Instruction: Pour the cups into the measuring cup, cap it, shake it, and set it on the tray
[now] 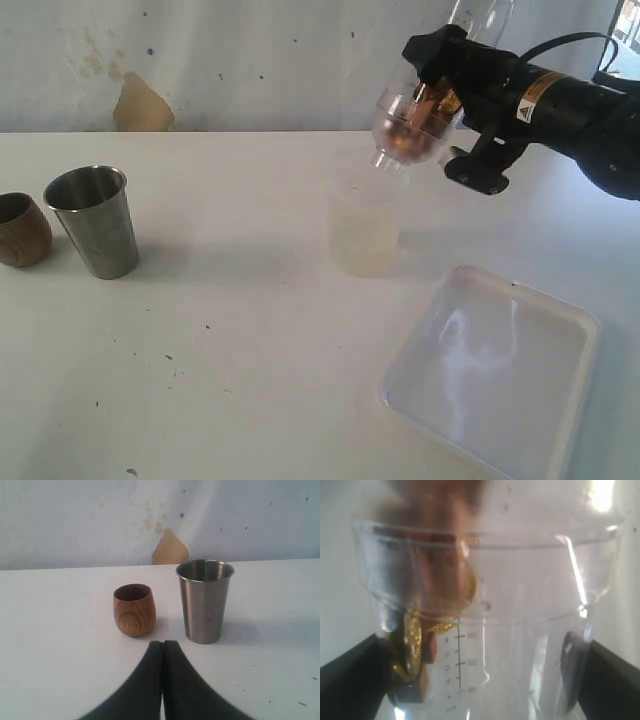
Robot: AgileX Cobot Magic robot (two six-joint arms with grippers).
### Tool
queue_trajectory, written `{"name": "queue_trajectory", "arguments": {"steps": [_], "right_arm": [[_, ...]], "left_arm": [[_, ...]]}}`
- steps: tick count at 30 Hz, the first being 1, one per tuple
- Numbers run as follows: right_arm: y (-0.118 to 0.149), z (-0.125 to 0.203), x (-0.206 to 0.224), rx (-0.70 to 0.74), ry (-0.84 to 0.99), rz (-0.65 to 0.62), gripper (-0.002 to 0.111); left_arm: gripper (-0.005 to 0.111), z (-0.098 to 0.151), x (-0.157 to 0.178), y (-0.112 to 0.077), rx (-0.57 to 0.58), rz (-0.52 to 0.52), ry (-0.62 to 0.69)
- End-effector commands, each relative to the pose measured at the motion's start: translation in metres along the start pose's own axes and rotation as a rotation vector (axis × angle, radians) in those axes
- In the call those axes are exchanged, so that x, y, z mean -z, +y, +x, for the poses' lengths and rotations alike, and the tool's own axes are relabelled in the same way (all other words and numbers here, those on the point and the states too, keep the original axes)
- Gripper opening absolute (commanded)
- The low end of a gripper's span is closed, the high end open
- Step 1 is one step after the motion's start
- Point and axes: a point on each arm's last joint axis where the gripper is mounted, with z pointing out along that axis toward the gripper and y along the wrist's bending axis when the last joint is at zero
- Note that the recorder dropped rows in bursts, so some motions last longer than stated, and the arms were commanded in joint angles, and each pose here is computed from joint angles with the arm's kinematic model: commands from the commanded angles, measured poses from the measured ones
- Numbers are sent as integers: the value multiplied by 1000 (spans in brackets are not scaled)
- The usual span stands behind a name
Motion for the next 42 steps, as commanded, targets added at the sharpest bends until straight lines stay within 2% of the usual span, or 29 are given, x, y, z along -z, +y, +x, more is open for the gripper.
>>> {"name": "queue_trajectory", "arguments": {"steps": [1,5,10,13,19,22,24,33,36,42], "right_arm": [[-6,9,2,17,35,31,0],[-6,9,2,-17,35,33,0],[-11,11,2,-212,57,91,0],[-13,13,3,-261,68,121,0],[-13,13,3,-236,70,121,0],[-13,13,3,-77,77,110,0],[-13,13,3,-45,79,109,0],[-10,11,-3,-52,79,105,0],[-7,8,-5,13,76,100,0],[-7,9,-7,14,76,96,0]], "left_arm": [[0,1,0,0,2,-1,-5],[0,1,0,0,2,-1,-5],[0,1,0,0,2,-1,-5],[0,1,0,0,2,-1,-5],[0,1,0,0,2,-1,-5],[0,1,0,0,2,-1,-5],[0,1,0,0,2,-1,-5],[0,1,0,0,2,-1,-5],[0,1,0,0,2,-1,-5],[0,1,0,0,2,-1,-5]]}}
